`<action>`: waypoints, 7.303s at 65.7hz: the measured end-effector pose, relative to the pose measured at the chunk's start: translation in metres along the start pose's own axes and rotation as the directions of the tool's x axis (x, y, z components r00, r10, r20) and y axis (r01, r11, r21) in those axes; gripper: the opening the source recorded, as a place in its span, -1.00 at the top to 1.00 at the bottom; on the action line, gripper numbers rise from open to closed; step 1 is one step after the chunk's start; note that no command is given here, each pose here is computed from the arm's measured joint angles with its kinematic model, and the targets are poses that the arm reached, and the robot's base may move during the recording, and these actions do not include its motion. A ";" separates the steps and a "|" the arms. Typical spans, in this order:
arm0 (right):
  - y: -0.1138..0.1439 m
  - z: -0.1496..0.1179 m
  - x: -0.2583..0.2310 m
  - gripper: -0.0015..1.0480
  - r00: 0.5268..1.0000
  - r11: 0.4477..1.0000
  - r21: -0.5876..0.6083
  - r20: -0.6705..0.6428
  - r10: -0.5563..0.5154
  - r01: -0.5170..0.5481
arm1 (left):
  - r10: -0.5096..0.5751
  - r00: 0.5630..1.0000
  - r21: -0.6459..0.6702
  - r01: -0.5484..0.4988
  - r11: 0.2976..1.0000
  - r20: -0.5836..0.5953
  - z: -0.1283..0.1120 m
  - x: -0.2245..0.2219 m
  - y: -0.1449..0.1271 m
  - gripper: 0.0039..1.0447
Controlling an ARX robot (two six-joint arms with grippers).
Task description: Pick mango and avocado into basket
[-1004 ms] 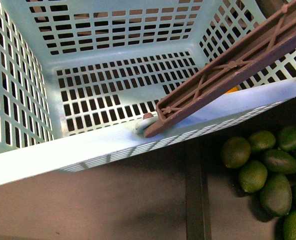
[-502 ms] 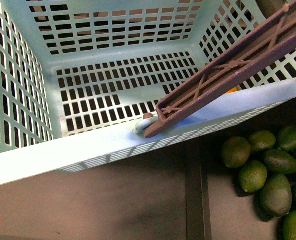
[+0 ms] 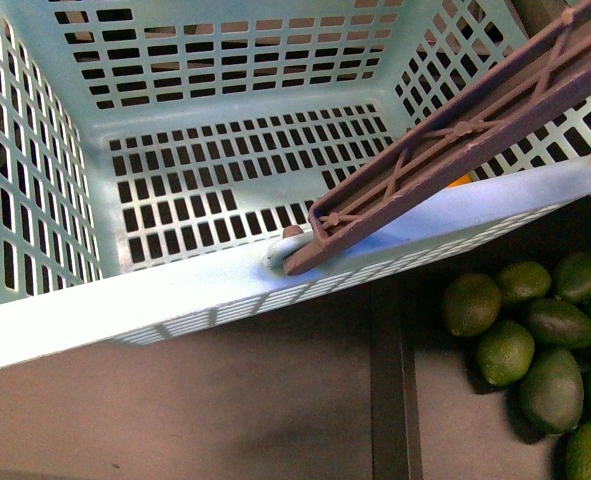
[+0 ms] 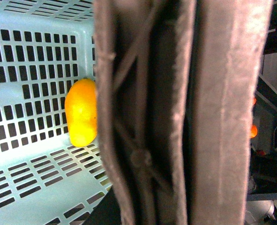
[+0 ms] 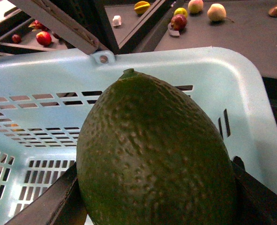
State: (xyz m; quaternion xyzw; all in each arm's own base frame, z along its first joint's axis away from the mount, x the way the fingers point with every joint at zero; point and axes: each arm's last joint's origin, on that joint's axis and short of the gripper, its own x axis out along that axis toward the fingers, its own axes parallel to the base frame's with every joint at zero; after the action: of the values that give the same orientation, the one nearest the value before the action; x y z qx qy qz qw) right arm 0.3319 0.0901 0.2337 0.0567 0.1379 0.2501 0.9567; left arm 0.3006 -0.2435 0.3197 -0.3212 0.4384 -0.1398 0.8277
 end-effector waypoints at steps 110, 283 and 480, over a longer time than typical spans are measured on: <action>0.004 -0.106 -0.196 0.96 0.840 0.870 -0.037 0.284 -0.463 0.492 | 0.001 1.000 0.001 -0.001 1.000 -0.002 -0.001 0.001 0.000 0.74; 0.019 -0.127 -0.226 -0.83 0.836 0.871 -0.038 0.304 -0.458 0.491 | 0.173 0.816 -0.400 0.077 0.913 0.552 0.015 0.022 0.050 0.75; 0.019 -0.127 -0.226 -0.83 0.834 0.870 -0.037 0.305 -0.459 0.492 | -0.067 0.574 0.384 -0.453 0.804 0.816 -0.035 -0.061 0.264 0.76</action>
State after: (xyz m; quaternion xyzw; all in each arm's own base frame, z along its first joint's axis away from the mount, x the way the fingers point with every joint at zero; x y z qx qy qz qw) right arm 0.0969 0.0003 0.1692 0.0014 -0.0068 0.0006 1.0000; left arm 0.2236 -0.0272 0.1716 -0.0404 -0.0061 -0.0056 0.9991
